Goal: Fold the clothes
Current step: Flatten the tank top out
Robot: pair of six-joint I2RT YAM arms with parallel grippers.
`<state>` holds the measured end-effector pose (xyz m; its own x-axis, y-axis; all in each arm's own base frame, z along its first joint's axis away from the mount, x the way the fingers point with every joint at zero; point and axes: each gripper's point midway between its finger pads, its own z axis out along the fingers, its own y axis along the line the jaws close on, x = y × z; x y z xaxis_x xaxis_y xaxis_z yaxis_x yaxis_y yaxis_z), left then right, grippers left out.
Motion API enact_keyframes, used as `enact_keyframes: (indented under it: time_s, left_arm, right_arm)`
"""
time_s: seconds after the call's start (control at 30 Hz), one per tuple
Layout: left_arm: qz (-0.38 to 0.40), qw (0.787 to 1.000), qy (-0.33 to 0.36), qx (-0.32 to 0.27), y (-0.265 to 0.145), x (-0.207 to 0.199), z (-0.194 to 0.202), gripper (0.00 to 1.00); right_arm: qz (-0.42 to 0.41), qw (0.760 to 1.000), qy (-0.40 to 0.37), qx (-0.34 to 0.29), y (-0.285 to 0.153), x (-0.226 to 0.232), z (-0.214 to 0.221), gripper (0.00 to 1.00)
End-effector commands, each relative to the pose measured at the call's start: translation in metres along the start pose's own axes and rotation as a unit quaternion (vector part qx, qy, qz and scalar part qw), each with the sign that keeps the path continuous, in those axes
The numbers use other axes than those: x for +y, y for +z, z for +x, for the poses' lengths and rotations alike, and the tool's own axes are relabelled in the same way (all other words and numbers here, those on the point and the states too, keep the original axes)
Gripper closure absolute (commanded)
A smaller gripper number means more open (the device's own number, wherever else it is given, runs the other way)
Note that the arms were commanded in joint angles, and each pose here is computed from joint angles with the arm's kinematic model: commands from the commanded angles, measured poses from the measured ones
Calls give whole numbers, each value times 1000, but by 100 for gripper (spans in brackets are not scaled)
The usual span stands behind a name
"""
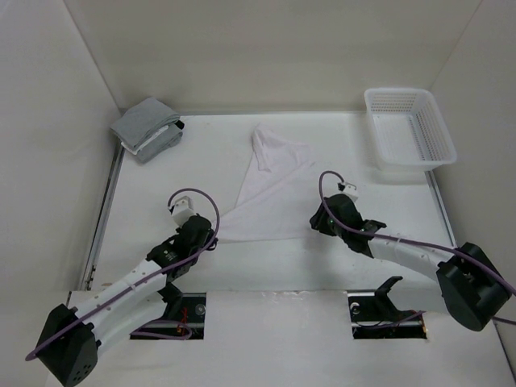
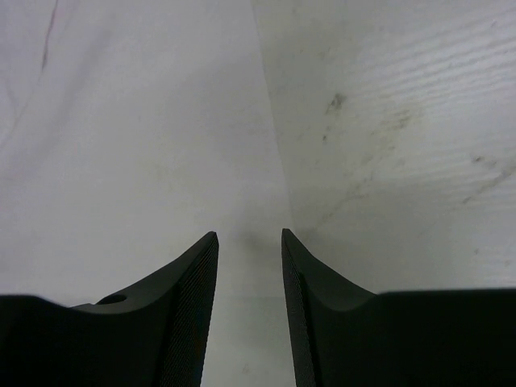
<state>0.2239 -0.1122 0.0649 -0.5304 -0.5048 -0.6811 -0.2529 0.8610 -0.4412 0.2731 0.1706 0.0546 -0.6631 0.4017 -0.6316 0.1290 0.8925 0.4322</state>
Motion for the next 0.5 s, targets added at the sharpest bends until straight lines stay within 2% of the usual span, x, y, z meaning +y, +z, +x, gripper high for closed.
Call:
enact_keyframes:
  time_s: [0.0,0.13,0.37,0.47]
  left_arm:
    - [12,1000,5,-5,5,1,-2,92]
    - [31,1000,-3,-4,9,-4,-3,92]
    - [50,999,-9,-5,9,-7,-5,92]
    - [50,999,-14,-15,8,-5,-10,92]
  right_arm:
    - [38,999,8,6,-8,-12,16,57]
    - [51,998,-5,34,-5,-14,33,60]
    - [86,996,0,19,-8,-21,30,62]
    - [95,995,-6,27,-5,-22,33,66]
